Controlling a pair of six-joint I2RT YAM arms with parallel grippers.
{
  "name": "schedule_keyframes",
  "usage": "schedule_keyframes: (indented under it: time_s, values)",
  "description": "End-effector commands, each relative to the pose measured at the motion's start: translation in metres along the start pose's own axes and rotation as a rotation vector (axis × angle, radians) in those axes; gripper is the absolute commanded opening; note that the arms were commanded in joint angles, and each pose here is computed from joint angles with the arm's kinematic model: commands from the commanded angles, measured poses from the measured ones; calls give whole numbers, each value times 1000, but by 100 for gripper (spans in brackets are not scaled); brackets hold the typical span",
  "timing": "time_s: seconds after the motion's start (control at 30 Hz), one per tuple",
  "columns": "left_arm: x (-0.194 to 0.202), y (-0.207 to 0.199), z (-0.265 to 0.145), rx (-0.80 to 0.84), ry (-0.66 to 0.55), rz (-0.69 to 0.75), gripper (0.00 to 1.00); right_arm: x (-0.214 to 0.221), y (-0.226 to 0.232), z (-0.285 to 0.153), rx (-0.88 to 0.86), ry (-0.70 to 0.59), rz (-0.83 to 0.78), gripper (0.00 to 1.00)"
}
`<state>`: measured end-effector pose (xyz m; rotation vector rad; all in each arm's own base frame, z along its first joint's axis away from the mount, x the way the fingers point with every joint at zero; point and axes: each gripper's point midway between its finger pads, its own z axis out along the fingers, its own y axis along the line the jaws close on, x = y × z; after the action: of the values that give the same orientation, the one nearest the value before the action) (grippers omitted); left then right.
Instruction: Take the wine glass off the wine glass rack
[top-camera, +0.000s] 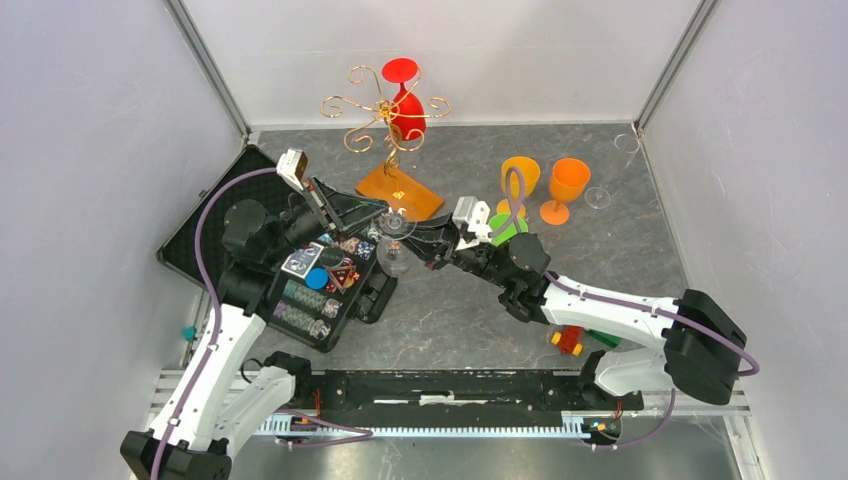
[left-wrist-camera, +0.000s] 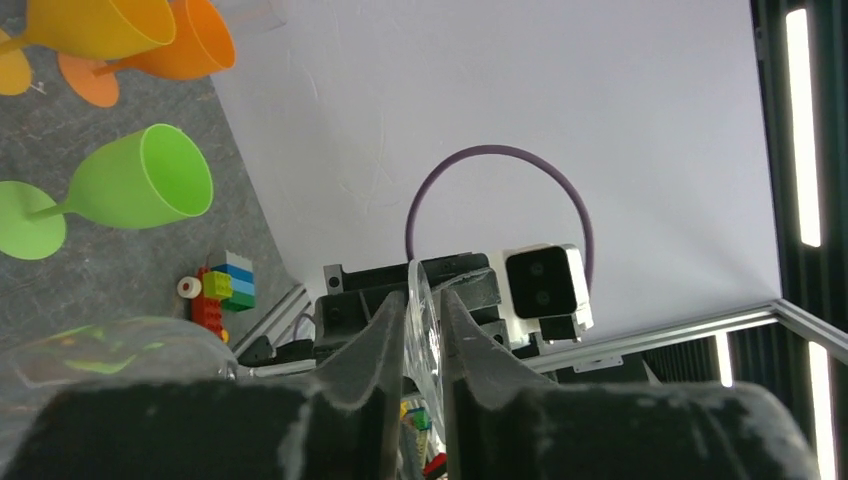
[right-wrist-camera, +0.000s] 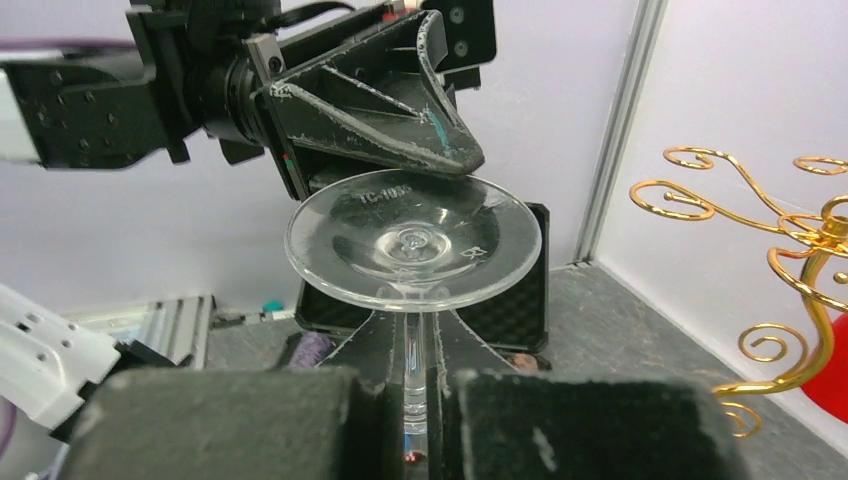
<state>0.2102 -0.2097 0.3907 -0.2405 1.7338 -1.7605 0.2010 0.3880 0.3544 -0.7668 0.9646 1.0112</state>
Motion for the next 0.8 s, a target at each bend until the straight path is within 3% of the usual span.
schedule_keyframes:
  time_s: [0.0,0.03,0.1,0.27,0.47,0.53,0.77]
  values:
    - [0,-25,-2,85,6,42,37,-59,-7,3,50,-206,46,0]
    - [0,-24,-2,85,3,47,48,-66,-10,0,68,-235,54,0]
    - [0,-23,-3,80,-4,70,61,-80,-17,-10,122,-291,79,0]
    - [-2,-12,-5,48,-36,146,75,-113,-44,-53,316,-441,158,0]
    - [1,-3,-6,28,-37,166,78,-145,-78,-115,548,-684,324,0]
    - [3,1,-6,24,-36,153,77,-161,-78,-126,542,-780,347,0]
    - [27,-24,6,126,59,138,77,-177,-79,-123,501,-903,462,0]
